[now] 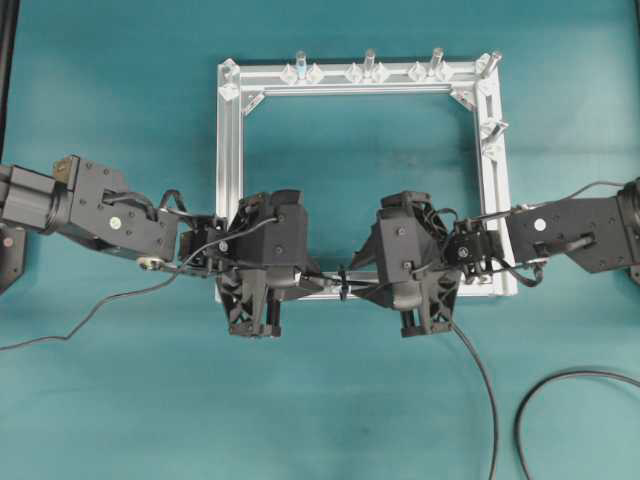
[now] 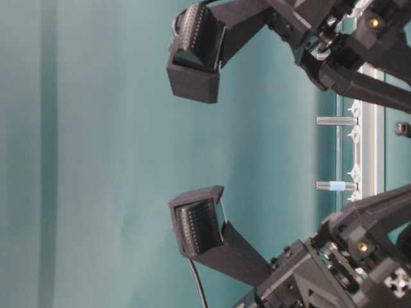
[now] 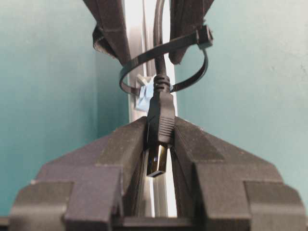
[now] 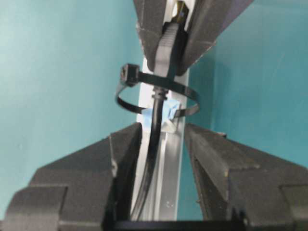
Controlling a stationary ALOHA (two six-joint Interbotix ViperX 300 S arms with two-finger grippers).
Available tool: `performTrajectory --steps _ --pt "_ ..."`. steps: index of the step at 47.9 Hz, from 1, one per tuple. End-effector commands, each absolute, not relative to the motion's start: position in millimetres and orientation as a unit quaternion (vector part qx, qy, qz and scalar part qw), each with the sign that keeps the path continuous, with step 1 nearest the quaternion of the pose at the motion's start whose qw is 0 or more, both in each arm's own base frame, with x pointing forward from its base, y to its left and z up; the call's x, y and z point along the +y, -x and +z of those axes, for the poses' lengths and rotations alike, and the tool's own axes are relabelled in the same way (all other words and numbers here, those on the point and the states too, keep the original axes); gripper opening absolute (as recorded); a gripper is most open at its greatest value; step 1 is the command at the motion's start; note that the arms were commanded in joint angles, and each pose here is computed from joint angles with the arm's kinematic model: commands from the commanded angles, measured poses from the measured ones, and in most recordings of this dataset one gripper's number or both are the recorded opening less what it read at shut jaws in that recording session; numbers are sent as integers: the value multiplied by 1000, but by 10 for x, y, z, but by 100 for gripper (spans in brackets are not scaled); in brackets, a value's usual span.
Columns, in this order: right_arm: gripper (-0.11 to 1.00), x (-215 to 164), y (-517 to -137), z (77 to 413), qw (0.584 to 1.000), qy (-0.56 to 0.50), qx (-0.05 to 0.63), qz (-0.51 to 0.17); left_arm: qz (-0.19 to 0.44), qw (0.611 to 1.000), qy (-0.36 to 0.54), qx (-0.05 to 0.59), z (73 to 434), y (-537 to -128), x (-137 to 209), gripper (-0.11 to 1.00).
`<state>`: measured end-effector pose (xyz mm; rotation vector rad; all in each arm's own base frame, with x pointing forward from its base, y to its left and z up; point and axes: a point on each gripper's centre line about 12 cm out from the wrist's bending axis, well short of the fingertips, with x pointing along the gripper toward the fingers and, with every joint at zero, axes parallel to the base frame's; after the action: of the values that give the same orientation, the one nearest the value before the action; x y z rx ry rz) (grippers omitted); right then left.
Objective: Insert the wire through the string loop located in the center.
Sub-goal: 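Open the right gripper and pull the plug leftward with the left gripper, then draw the cable further left through the loop with the left gripper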
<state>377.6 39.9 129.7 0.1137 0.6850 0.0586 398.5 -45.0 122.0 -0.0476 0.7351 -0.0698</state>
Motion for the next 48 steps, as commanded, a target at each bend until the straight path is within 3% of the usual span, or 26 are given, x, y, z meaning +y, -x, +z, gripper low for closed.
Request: performTrajectory --steps 1,25,48 --pt "43 402 -3798 1436 947 -56 316 31 -36 938 22 345 1385 -3990 -451 17" --pt "43 376 -3550 1543 949 -57 310 32 -35 927 26 374 1521 -3459 -398 13" --pt "44 365 -3436 1571 949 -58 308 31 -35 918 25 395 1508 -3203 -372 12"
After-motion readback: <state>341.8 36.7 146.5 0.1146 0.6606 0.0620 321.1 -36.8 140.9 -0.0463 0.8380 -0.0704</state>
